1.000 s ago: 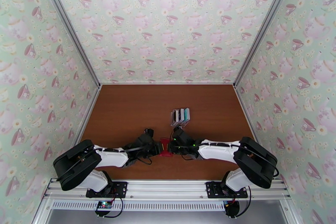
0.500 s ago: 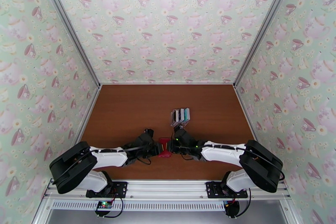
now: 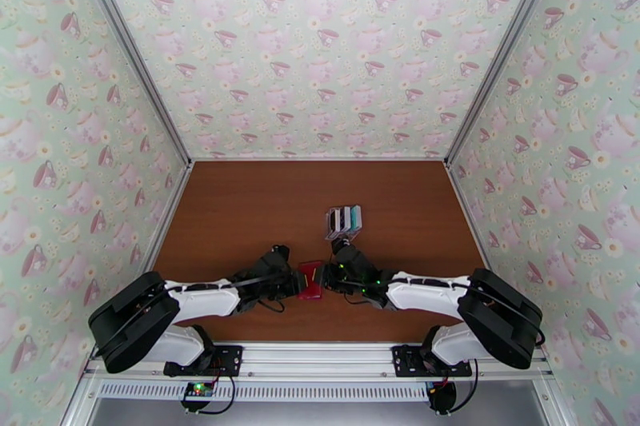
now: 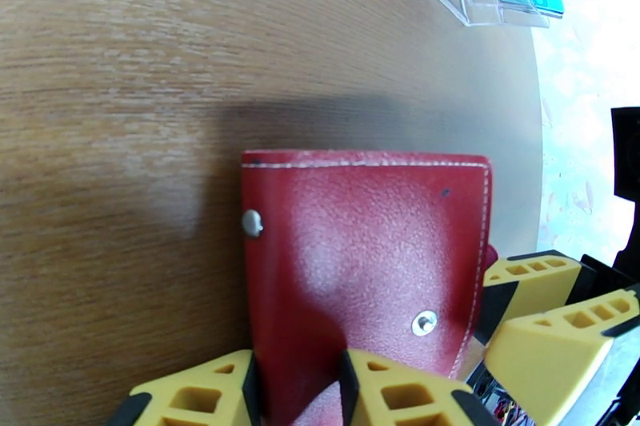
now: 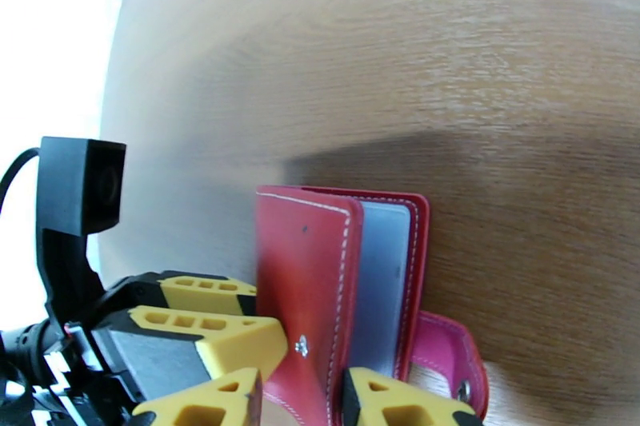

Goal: Put the credit cards into the card holder

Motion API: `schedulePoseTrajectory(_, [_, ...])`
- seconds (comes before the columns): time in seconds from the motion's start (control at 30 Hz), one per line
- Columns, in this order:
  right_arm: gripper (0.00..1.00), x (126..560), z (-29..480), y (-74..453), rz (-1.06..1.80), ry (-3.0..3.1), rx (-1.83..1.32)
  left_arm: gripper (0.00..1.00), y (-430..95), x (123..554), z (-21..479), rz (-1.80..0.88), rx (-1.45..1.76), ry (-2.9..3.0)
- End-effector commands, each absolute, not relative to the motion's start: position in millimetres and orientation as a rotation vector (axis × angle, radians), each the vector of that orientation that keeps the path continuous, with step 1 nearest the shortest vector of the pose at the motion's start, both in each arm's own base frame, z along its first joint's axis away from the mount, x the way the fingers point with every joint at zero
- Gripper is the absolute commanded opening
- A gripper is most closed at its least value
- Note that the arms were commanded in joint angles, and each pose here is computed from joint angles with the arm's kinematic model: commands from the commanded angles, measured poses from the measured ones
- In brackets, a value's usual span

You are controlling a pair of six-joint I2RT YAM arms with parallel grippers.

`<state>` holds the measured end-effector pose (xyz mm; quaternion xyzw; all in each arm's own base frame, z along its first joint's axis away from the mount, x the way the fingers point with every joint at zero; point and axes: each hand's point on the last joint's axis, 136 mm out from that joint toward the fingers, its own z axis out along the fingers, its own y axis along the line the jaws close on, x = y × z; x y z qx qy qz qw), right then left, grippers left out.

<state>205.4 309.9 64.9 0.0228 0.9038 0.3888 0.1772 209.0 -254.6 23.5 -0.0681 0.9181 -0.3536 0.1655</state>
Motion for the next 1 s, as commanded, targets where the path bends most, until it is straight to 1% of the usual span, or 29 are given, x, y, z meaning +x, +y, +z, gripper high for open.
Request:
schedulePoseTrajectory(0.0, [0.34,202.2,67.5,319.2,1.200,2.547,0.072,0.32,-227.8,197.5,-6.1,-0.856,-0.224,2.712])
schedulePoseTrajectory(0.37, [0.34,202.8,65.6,317.4,1.163,2.559,0.052,0.35,-226.1,209.1,10.8,-0.915,-0.217,2.661])
schedulePoseTrajectory(0.43, [0.34,203.5,67.8,318.1,1.164,2.556,0.046,0.38,-225.6,212.1,16.8,-0.923,-0.209,2.647])
schedulePoseTrajectory(0.5, [0.34,203.9,69.9,320.7,1.171,2.552,0.033,0.43,-225.2,215.9,23.9,-0.930,-0.202,2.629])
schedulePoseTrajectory(0.57, [0.34,204.7,70.9,323.4,1.178,2.552,0.026,0.45,-225.8,218.4,29.1,-0.934,-0.192,2.624])
schedulePoseTrajectory(0.97, [0.34,208.8,86.6,342.5,1.250,2.524,-0.018,0.46,-210.6,215.5,46.8,-0.878,-0.156,2.602])
